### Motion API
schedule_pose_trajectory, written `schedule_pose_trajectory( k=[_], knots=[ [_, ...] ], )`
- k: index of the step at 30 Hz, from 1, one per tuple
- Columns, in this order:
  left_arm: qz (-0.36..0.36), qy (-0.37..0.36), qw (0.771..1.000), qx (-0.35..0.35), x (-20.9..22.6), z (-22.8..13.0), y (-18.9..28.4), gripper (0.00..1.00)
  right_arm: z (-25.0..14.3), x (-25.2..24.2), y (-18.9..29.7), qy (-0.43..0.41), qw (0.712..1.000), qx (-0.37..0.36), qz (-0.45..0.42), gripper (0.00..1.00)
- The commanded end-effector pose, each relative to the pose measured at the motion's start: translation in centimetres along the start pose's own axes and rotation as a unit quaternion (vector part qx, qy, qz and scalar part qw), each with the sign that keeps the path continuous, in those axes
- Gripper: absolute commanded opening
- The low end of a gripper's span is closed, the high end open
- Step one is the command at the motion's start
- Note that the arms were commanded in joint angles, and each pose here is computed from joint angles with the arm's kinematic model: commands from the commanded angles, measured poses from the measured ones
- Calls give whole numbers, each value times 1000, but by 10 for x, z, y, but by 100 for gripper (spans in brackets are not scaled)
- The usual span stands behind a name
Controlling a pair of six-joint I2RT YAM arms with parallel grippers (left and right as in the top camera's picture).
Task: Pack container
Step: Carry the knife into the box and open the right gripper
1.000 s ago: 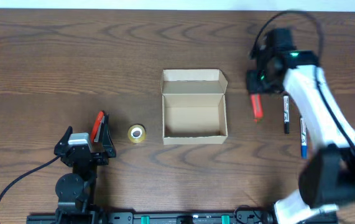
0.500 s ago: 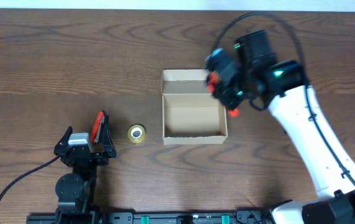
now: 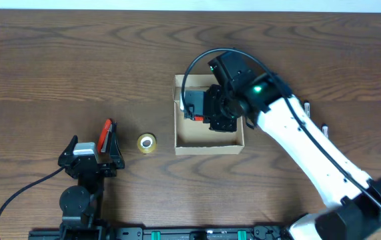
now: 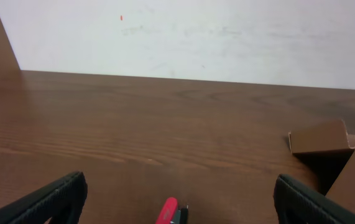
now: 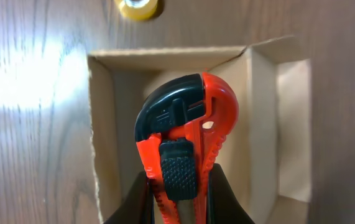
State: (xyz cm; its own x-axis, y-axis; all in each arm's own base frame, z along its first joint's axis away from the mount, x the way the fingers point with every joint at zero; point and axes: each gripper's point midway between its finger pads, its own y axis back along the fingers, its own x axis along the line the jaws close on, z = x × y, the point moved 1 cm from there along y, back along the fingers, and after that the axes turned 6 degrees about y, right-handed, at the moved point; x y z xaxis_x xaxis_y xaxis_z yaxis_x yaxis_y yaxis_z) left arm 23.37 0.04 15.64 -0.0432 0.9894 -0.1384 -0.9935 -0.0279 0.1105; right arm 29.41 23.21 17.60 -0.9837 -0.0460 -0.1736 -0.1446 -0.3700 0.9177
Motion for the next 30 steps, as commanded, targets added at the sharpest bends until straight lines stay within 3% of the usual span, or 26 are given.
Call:
schedule_pose_trajectory(
  k=[1, 11, 21, 22, 24, 26, 30],
  knots=[
    [0, -2, 1000, 24, 1, -19, -2, 95, -16, -1, -29, 5, 999, 30, 34, 1],
    [0, -2, 1000, 23, 1, -19, -2, 95, -51, 11, -109, -21, 988, 92, 123, 1],
    [0, -2, 1000, 24, 1, -19, -2, 96, -58, 13, -121, -27, 985, 99, 136, 2],
    [0, -2, 1000, 24, 1, -19, -2, 95, -58, 12, -121, -28, 985, 99, 136, 4],
    [0, -2, 1000, 24, 1, -19, -2, 95, -59, 12, -121, -32, 985, 99, 135, 20],
    [0, -2, 1000, 24, 1, -19, -2, 95, -59, 12, -121, -33, 985, 99, 135, 21],
    [0, -2, 1000, 24, 1, -19, -2, 95, -58, 13, -121, -41, 985, 96, 136, 36]
  ],
)
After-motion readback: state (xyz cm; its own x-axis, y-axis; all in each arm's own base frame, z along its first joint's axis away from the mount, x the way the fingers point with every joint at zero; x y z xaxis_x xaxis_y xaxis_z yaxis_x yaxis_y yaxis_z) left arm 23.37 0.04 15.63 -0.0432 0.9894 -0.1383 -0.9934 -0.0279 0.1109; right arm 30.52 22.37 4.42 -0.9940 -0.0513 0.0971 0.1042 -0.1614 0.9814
